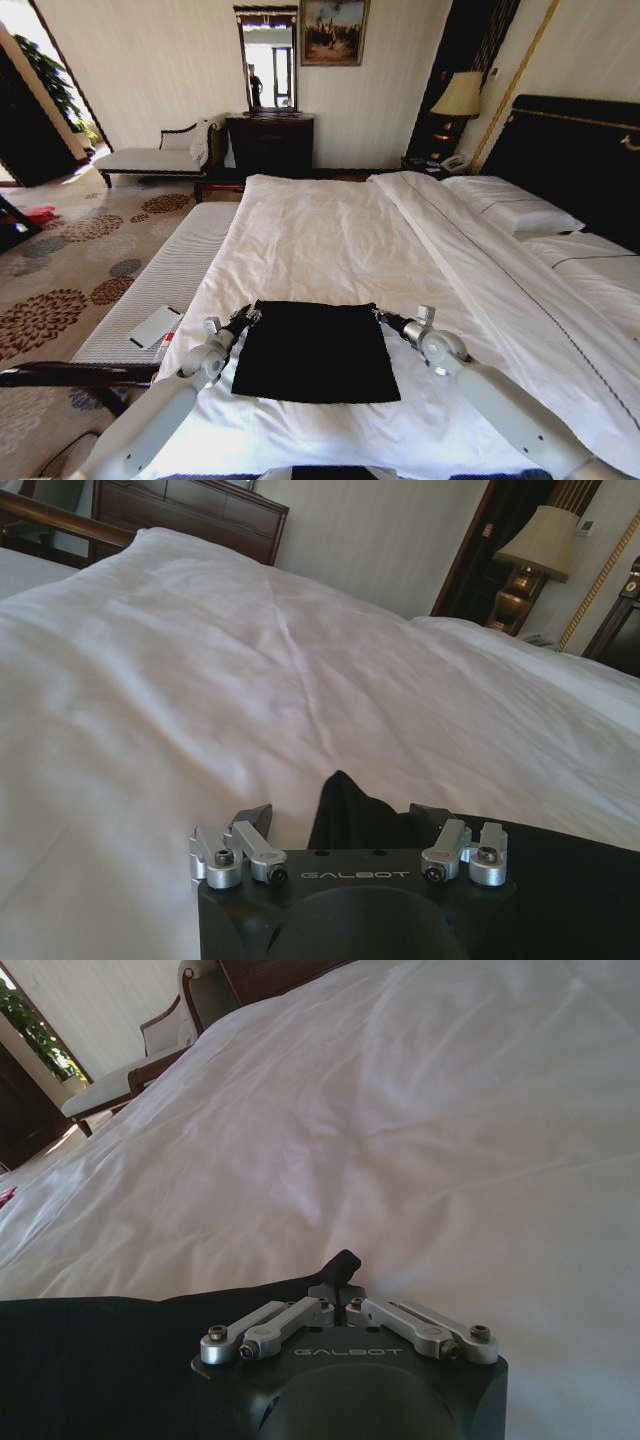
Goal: Fold the clothes on the bed.
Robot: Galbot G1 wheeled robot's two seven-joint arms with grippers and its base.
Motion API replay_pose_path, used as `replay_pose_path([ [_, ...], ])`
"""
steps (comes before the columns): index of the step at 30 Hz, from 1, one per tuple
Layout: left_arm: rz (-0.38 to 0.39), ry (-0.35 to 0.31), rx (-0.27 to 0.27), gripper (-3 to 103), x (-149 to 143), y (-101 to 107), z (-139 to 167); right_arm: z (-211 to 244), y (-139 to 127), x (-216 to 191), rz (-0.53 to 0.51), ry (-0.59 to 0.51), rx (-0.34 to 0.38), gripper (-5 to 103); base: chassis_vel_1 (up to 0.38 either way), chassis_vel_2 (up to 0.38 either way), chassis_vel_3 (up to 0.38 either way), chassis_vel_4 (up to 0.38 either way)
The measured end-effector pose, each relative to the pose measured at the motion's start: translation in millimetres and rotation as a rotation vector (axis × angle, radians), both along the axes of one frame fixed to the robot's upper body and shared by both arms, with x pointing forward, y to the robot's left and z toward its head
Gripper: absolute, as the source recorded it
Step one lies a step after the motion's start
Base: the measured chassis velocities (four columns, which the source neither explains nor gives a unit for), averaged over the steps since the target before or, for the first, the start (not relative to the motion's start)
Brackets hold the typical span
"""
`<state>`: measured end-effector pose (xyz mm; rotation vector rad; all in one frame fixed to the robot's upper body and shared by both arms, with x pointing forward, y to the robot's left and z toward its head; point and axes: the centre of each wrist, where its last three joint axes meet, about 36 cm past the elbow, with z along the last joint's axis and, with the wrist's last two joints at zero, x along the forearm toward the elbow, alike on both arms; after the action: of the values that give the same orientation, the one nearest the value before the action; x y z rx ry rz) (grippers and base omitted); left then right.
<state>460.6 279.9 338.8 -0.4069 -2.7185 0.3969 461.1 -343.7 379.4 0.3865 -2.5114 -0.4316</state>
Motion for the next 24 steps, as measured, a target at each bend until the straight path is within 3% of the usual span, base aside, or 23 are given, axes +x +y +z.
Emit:
replay_pose_path([
  [5,-0.011,-0.001,-0.018,70,0.7,-8.9,-3.8,2.6,1.7,0.2,-0.003,-0.003,-0.003,0,0.0,0.0,0.0,0.0],
  [16,0.004,-0.015,-0.02,26,-5.4,-1.1,-8.7,2.7,0.1,0.8,-0.01,-0.001,-0.007,0,0.0,0.0,0.0,0.0],
  [19,0.011,-0.023,-0.024,20,-4.1,-1.4,-9.2,1.4,1.2,-0.1,-0.01,0.001,-0.005,0,0.0,0.0,0.0,0.0],
  [22,0.015,-0.028,-0.028,5,-3.2,-1.9,-9.3,1.1,2.7,-1.1,-0.007,0.001,-0.003,0,0.0,0.0,0.0,0.0],
  [24,0.016,-0.029,-0.029,3,-3.2,-2.0,-8.9,1.4,3.2,-1.1,-0.007,0.0,-0.001,0,0.0,0.0,0.0,0.0],
])
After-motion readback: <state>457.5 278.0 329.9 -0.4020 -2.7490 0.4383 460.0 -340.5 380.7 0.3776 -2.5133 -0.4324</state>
